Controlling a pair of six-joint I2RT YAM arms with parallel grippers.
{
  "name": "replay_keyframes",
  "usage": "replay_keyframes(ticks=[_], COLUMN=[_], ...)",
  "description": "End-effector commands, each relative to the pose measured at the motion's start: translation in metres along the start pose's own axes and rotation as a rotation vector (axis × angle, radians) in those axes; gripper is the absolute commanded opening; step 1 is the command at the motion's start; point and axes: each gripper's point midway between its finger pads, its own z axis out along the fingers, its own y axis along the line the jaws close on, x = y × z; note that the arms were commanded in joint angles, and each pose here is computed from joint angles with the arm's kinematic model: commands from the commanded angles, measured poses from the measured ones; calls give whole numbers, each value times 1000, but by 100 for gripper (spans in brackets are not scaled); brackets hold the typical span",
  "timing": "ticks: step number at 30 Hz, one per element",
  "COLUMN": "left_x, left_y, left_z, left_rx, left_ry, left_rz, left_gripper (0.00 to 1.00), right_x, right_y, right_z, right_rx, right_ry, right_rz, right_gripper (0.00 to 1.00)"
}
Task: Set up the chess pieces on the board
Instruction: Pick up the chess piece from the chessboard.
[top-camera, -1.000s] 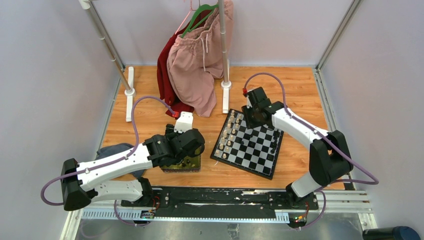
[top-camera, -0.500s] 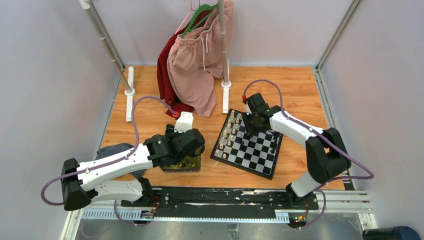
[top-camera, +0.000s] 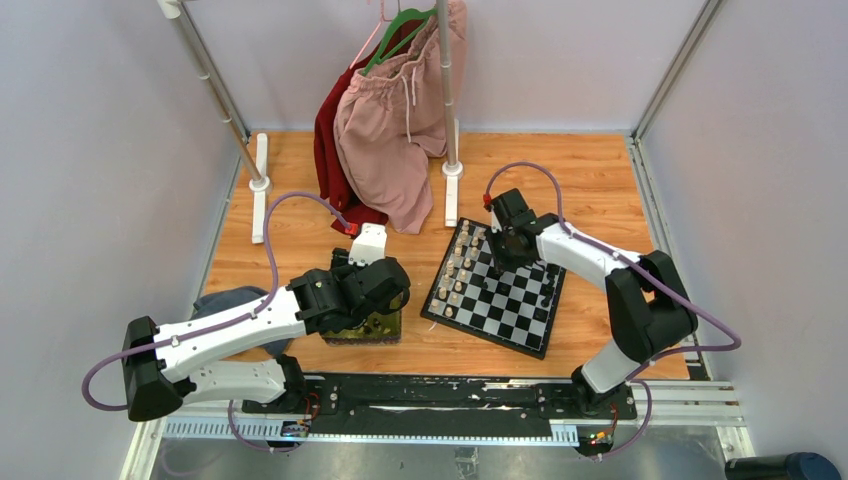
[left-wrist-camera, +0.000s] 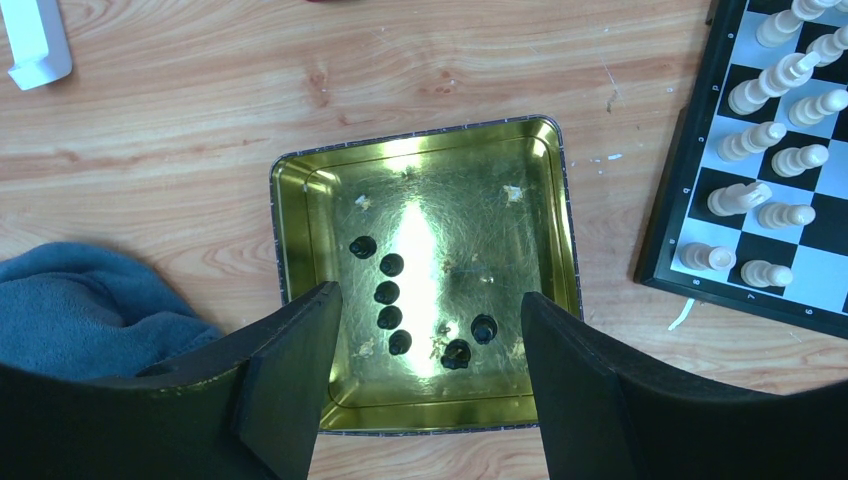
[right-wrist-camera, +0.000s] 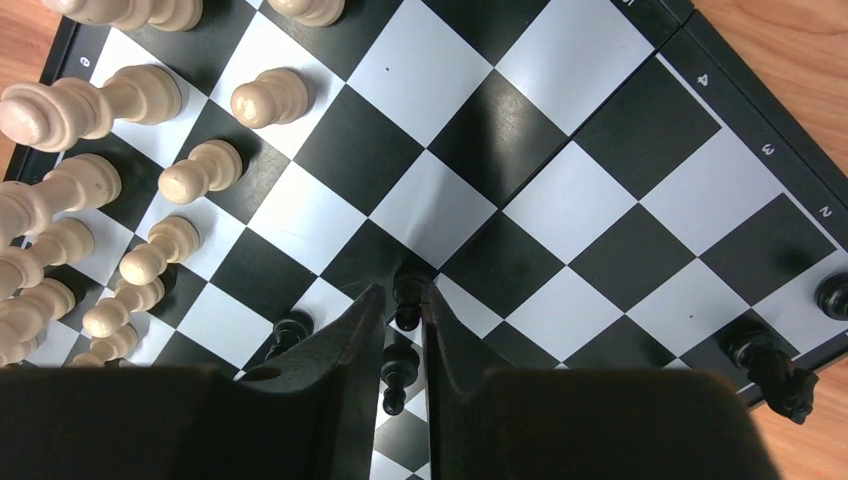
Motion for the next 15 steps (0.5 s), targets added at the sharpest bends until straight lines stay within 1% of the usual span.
replay_keyframes(ticks=[1, 8, 10, 15], left_x=[-1, -2, -2, 0], left_y=[3, 3, 3, 4], left_z=[3, 3, 3, 3], left_rx=[-20, -22, -21, -19], left_ry=[-11, -11, -11, -9], left_rz=[-14, -14, -12, -13], left_gripper=[72, 72, 72, 72], right_x=[11, 10, 7, -5], right_y=[4, 1, -4, -15], right_z=[5, 0, -5, -18], right_rx=[-1, 16, 42, 99], right_ry=[34, 29, 15, -23], right_rz=[1, 1, -1, -8], right_gripper=[22, 7, 5, 4])
